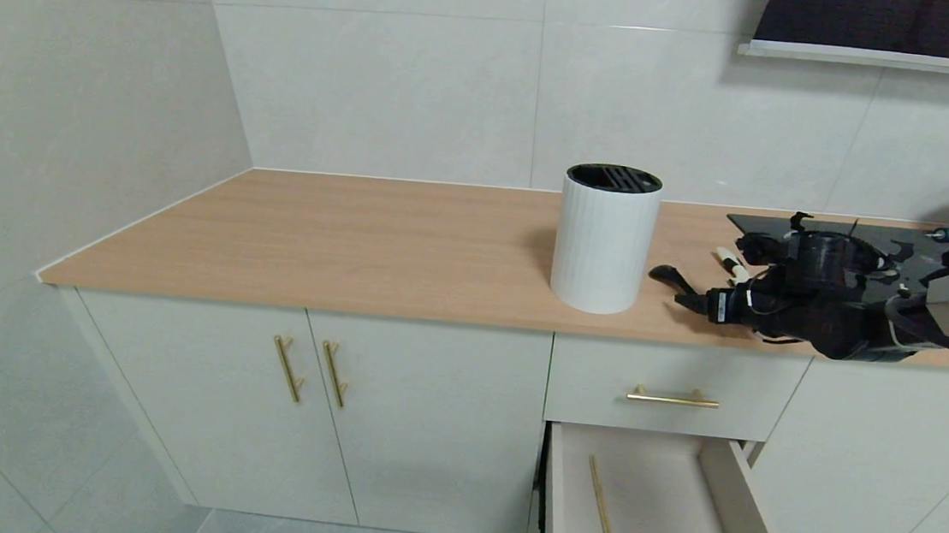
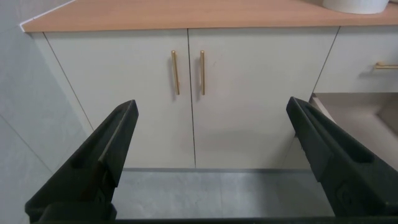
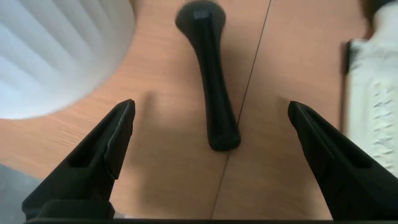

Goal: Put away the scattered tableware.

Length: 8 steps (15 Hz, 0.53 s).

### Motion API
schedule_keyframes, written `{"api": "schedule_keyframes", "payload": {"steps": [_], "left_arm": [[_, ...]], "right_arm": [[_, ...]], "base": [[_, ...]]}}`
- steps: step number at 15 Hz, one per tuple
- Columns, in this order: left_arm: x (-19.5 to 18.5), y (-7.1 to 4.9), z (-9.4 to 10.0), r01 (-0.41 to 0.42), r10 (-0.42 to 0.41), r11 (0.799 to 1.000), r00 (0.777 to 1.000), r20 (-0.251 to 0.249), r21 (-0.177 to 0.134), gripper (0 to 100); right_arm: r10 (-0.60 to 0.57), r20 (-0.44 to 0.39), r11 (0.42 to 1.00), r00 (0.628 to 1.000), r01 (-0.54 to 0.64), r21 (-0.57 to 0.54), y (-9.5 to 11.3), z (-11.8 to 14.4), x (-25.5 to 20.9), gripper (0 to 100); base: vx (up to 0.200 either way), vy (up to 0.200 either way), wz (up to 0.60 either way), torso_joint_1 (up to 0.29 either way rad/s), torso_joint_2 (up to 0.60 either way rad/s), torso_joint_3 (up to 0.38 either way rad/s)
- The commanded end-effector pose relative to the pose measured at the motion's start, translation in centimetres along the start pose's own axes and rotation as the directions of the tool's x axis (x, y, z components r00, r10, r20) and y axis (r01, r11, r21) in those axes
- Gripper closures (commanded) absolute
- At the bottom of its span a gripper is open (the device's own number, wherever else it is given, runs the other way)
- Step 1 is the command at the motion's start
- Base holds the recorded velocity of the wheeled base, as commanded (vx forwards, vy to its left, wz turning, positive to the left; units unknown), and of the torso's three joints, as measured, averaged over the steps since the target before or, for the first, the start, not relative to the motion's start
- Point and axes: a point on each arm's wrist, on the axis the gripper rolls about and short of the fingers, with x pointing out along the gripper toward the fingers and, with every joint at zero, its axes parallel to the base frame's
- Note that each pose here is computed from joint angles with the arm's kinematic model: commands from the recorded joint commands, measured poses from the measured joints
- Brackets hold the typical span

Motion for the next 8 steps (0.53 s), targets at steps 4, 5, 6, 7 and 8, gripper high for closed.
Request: {"api": "schedule_keyframes", "payload": {"steps": [4,5,6,7,8], "left_arm": [[-0.01,0.00,0.03,-0.001,0.001,1.000,1.000,0.001,0.000,0],[0.00,0.00,-0.01,-0.001,0.001,1.000,1.000,0.000,0.000,0],[0.00,0.00,-0.01,-0.001,0.001,1.000,1.000,0.000,0.000,0],[0.00,0.00,-0.01,-0.001,0.001,1.000,1.000,0.000,0.000,0],[0.00,0.00,-0.01,-0.001,0.001,1.000,1.000,0.000,0.000,0]], "right_arm": [[0.006,-0.012,1.000,1.000,-0.006,0.001,0.09,-0.89,1.08,0],[0.004,-0.010,1.000,1.000,-0.004,0.000,0.06,-0.86,1.20,0],[0.004,-0.008,1.000,1.000,-0.004,-0.001,0.04,-0.86,1.28,0],[0.004,-0.010,1.000,1.000,-0.004,0.000,0.03,-0.93,1.32,0],[0.001,-0.010,1.000,1.000,-0.001,0.000,0.00,-0.99,1.44,0]], "base": [[0.000,0.000,0.00,0.000,0.00,0.000],[0.000,0.000,0.00,0.000,0.00,0.000],[0.000,0.000,0.00,0.000,0.00,0.000],[0.000,0.000,0.00,0.000,0.00,0.000],[0.000,0.000,0.00,0.000,0.00,0.000]]}}
